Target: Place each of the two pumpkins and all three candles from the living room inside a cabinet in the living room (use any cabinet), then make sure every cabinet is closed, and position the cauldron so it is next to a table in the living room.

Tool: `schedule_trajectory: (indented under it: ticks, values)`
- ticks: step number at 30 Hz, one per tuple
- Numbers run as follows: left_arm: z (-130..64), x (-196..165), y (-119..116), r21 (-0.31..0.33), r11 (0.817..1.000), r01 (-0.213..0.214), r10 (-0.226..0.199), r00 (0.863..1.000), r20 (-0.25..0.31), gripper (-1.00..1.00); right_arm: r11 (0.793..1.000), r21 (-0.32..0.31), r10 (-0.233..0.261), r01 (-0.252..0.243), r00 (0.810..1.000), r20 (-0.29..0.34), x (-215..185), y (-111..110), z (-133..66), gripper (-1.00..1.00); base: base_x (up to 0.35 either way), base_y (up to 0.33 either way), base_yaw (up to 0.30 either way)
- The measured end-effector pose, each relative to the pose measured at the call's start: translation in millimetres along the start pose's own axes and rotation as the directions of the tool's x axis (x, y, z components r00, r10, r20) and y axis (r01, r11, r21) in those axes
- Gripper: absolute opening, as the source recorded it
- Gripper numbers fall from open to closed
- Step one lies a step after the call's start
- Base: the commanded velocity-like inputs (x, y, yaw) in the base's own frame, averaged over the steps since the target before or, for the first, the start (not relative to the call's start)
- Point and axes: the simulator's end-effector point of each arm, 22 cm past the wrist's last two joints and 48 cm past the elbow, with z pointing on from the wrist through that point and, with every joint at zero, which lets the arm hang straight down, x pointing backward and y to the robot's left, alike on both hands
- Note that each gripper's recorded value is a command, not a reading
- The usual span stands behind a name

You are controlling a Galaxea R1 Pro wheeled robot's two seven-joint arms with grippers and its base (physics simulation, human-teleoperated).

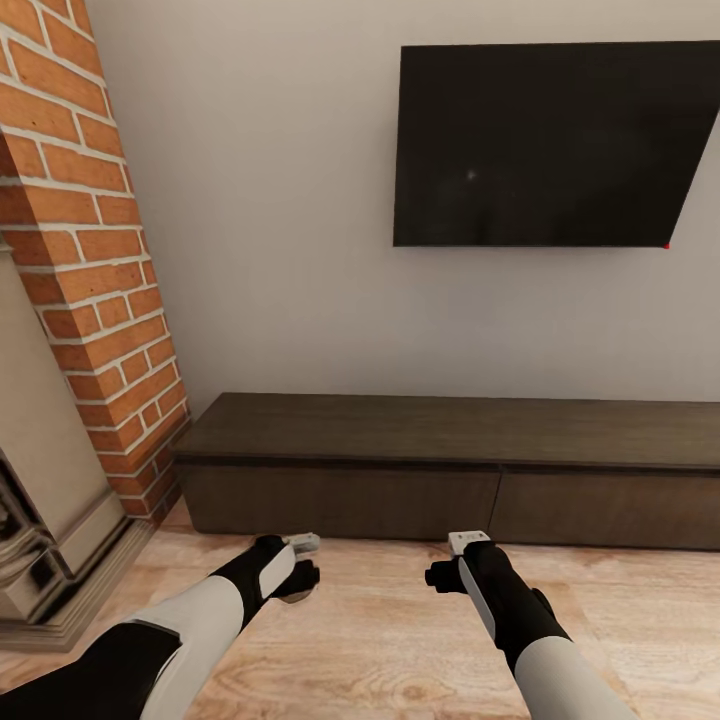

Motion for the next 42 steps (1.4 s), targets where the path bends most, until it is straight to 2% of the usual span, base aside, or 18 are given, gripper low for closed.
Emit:
schedule_trajectory:
  ticks: [5,9,14,25,31,34,39,42]
  values:
    - [-11.6,-28.1,-13.0,0.031,1.000,-0.003,0.001,0.998,0.056,-1.00,1.000,-0.001,0.001,-0.001,1.000,0.000,0.0,0.1,0.0,1.00,0.000,0.000,0.000]
    - [-24.0,-43.0,-23.1,0.055,0.998,-0.021,0.018,0.998,0.056,-1.00,1.000,-0.001,0.002,-0.002,1.000,0.000,0.2,0.1,0.1,1.00,0.000,0.000,0.000]
    - [-53.3,-75.0,-42.8,0.100,0.993,-0.056,0.048,0.996,0.082,-1.00,1.000,-0.022,0.022,-0.022,1.000,-0.001,0.3,4.7,0.0,1.00,0.000,0.000,0.000]
    - [-101.4,-106.6,-64.3,0.147,0.981,-0.128,0.115,0.989,0.097,-1.00,0.998,-0.044,0.055,-0.055,0.999,0.000,-0.5,8.1,-0.1,1.00,0.000,0.000,0.000]
    - [-131.3,-119.5,-70.5,0.155,0.975,-0.158,0.140,0.983,0.122,-1.00,0.993,-0.047,0.111,-0.108,0.992,0.065,-17.0,-1.7,-9.2,1.00,0.000,0.000,0.000]
    - [-154.6,-141.7,-75.4,0.156,0.973,-0.172,0.145,0.975,0.168,-1.00,0.990,-0.050,0.136,-0.132,0.988,0.077,-14.8,-4.6,-8.2,1.00,0.000,0.000,0.000]
    - [-219.3,-205.2,-88.1,0.153,0.968,-0.200,0.148,0.945,0.292,-1.00,0.988,-0.052,0.149,-0.144,0.984,0.094,-10.1,-5.0,-6.6,1.00,0.000,0.000,0.000]
    - [-244.1,-222.8,-92.1,0.153,0.966,-0.208,0.148,0.931,0.333,-1.00,0.988,-0.054,0.148,-0.143,0.982,0.113,-14.5,-4.5,-10.9,1.00,0.000,0.000,0.000]
